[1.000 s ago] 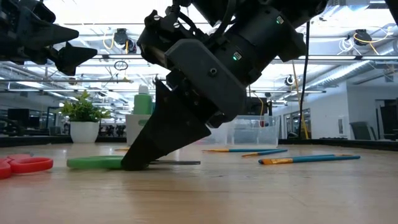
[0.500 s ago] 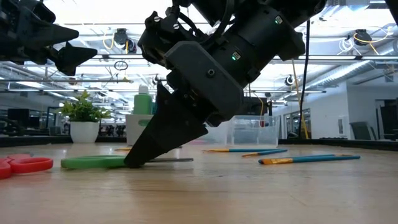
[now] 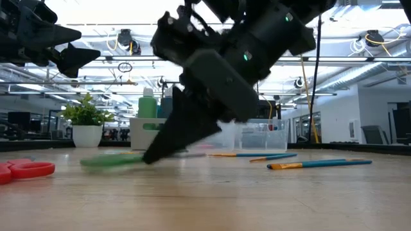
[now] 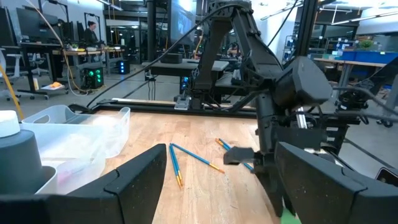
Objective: Pick & Place Paint Supplies
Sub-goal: Put the green scissors into the left transparent bin
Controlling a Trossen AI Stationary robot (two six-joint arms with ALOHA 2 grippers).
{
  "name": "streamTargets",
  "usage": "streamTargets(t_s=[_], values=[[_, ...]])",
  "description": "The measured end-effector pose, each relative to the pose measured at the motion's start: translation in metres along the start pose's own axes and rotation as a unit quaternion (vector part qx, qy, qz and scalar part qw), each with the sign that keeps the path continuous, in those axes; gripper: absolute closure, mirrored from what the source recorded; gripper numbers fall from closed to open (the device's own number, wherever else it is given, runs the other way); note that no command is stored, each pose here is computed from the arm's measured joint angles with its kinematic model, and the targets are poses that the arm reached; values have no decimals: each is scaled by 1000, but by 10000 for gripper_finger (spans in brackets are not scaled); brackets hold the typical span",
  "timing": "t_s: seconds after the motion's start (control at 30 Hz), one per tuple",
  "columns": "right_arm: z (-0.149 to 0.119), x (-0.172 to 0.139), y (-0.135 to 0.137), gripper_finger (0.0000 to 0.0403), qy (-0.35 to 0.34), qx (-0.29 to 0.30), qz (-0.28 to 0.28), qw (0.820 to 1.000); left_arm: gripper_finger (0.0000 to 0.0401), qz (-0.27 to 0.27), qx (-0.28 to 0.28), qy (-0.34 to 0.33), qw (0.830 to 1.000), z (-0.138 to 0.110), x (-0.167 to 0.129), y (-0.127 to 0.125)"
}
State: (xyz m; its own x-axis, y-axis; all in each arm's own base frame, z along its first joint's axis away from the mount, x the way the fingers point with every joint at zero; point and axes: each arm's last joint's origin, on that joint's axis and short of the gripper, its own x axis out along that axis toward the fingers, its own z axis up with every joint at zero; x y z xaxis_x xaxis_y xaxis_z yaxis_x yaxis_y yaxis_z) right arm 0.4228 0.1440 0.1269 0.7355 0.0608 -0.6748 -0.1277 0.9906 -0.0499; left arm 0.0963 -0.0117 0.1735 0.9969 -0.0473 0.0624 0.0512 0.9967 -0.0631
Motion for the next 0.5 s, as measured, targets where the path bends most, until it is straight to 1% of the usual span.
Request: streamTargets(t_s=[0.37, 0.5], values=[[25, -26, -2, 358, -44, 8, 9, 999, 93, 0, 0, 0, 1000, 0, 0, 0], [30, -34, -7, 359, -63, -3, 8, 998, 93, 0, 0, 0, 1000, 0, 0, 0]])
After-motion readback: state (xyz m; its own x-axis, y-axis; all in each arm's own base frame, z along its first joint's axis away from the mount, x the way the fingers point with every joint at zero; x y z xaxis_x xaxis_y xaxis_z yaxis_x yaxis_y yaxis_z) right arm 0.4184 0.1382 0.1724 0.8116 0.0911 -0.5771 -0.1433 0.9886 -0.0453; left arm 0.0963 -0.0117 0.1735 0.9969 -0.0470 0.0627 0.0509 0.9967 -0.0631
